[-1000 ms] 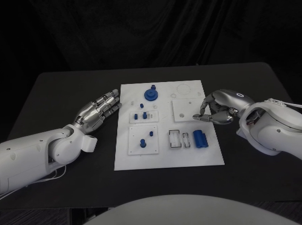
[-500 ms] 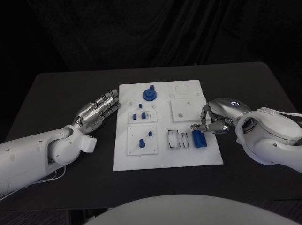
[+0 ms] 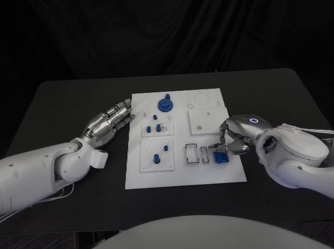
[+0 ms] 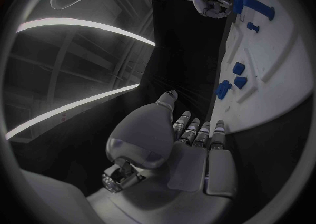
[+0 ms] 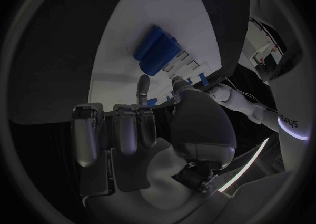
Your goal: Assemble the parts on the task board
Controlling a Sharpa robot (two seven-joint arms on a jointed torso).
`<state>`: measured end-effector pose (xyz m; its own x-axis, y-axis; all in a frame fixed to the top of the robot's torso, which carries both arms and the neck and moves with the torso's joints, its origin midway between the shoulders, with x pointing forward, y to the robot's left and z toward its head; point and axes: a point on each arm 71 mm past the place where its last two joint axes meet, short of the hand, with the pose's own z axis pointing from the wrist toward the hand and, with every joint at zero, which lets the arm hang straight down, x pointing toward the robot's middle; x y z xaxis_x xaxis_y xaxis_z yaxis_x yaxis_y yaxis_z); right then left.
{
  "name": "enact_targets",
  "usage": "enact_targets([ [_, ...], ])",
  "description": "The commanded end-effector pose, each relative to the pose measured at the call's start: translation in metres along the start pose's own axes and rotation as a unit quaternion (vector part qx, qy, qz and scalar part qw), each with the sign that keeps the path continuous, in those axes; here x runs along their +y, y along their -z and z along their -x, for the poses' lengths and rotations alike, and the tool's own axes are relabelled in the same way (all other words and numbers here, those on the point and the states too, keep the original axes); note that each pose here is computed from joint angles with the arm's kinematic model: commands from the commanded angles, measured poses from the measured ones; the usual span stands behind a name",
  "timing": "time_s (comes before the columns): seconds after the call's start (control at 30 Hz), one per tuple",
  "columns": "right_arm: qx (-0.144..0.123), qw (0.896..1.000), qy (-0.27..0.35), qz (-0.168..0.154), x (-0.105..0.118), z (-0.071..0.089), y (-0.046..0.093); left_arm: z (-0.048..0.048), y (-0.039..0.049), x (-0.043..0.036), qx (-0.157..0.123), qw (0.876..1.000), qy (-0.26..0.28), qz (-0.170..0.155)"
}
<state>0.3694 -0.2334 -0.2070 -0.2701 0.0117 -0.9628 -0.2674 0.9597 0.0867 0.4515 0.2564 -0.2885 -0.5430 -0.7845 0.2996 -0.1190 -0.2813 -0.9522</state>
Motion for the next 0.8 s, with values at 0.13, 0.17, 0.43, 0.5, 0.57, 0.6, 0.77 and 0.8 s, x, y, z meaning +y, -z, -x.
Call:
enact_targets([
  [0.13, 0.021, 1.000, 0.019, -0.009, 0.000, -0.008, 0.000, -0.0016, -0.0006, -0.0084, 0.006, 0.998, 0.006, -0.066],
  [0.17, 0.023, 1.000, 0.019, -0.009, 0.000, -0.009, 0.000, -0.0017, -0.0007, -0.0083, 0.006, 0.998, 0.006, -0.066],
  [0.43, 0.027, 1.000, 0.014, -0.002, 0.003, -0.015, 0.002, -0.0015, -0.0013, -0.0074, 0.007, 0.998, 0.007, -0.061],
  [0.5, 0.025, 1.000, 0.011, 0.003, 0.005, -0.015, 0.002, -0.0013, -0.0013, -0.0072, 0.007, 0.998, 0.007, -0.060],
  [0.57, 0.022, 1.000, 0.009, 0.008, 0.007, -0.015, 0.002, -0.0011, -0.0013, -0.0070, 0.008, 0.998, 0.007, -0.059],
  [0.6, 0.021, 1.000, 0.007, 0.011, 0.008, -0.015, 0.002, -0.0011, -0.0013, -0.0069, 0.008, 0.998, 0.007, -0.059],
  [0.77, 0.021, 1.000, 0.006, 0.019, 0.011, -0.016, 0.001, -0.0012, -0.0015, -0.0061, 0.009, 0.998, 0.008, -0.055],
  [0.8, 0.022, 1.000, 0.007, 0.020, 0.012, -0.016, 0.001, -0.0013, -0.0015, -0.0059, 0.009, 0.998, 0.008, -0.054],
])
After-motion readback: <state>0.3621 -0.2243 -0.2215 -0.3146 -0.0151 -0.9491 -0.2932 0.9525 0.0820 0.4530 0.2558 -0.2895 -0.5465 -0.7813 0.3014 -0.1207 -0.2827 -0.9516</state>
